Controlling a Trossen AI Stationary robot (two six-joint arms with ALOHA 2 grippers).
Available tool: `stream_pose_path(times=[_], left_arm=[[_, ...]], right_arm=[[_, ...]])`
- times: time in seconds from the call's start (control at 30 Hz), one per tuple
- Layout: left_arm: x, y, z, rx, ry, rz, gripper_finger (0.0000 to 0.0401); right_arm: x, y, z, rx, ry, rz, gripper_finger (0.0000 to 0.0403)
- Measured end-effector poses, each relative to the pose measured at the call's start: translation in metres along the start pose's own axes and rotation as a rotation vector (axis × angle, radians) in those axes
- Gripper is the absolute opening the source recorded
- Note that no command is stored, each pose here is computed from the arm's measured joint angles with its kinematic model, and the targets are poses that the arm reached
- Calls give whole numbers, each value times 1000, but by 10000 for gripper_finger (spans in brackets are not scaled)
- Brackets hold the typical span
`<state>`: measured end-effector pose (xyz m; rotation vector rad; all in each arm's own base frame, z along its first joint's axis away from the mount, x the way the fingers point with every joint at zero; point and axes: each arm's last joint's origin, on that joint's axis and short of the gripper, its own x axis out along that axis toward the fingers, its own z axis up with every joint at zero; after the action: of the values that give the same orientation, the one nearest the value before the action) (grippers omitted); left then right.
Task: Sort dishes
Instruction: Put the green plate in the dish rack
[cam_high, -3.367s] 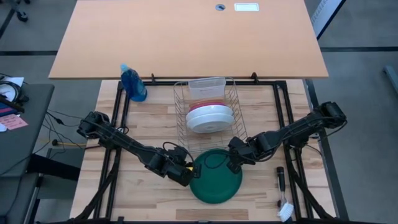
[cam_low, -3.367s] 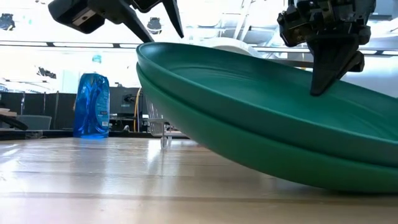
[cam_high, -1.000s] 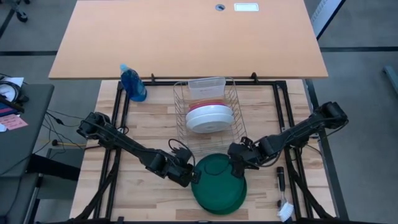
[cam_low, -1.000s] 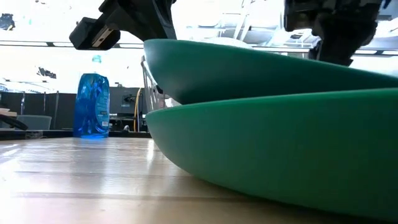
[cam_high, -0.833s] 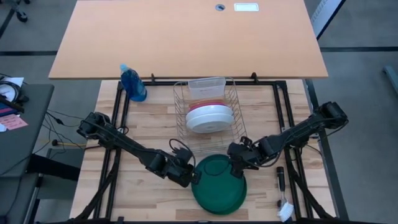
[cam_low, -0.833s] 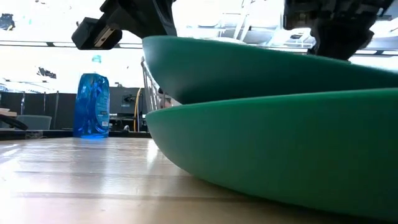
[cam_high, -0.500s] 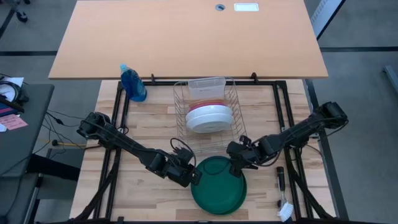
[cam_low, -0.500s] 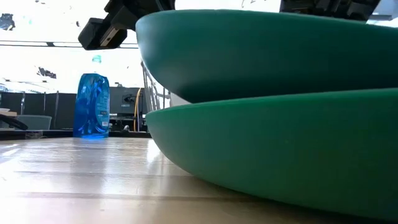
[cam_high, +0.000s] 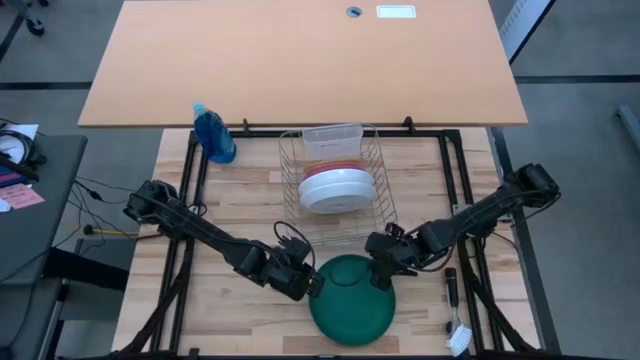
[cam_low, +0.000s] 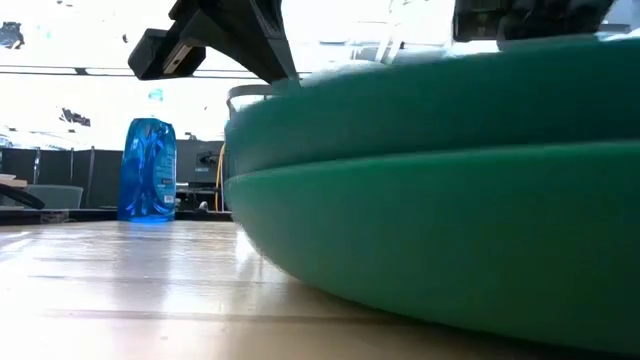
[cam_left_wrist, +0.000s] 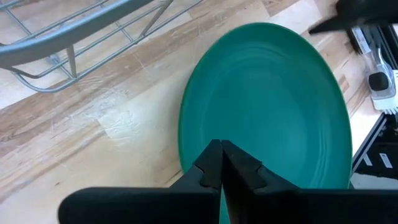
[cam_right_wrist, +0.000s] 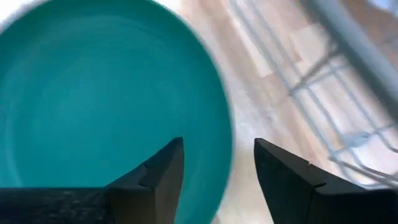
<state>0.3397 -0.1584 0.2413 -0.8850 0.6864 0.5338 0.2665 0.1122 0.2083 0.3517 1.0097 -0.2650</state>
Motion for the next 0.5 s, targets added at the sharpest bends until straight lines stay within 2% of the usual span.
stream_pose_path(times=[0.13, 0.23, 0.3, 0.4, 0.5], left_arm=[[0, 0, 0, 4, -4, 1, 1], [0, 1, 0, 5, -4, 6, 1], [0, 1, 0, -17, 1, 6, 1], [0, 0, -1, -86, 46, -8, 1], [0, -3, -2, -134, 95, -35, 0]], right_arm=[[7, 2, -2, -59, -15, 44, 217], [13, 4, -4, -54, 8, 95, 220], [17, 0, -9, -58, 41, 67, 218], [5, 6, 0, -20, 4, 124, 213], [3, 6, -6, -21, 75, 89, 208]])
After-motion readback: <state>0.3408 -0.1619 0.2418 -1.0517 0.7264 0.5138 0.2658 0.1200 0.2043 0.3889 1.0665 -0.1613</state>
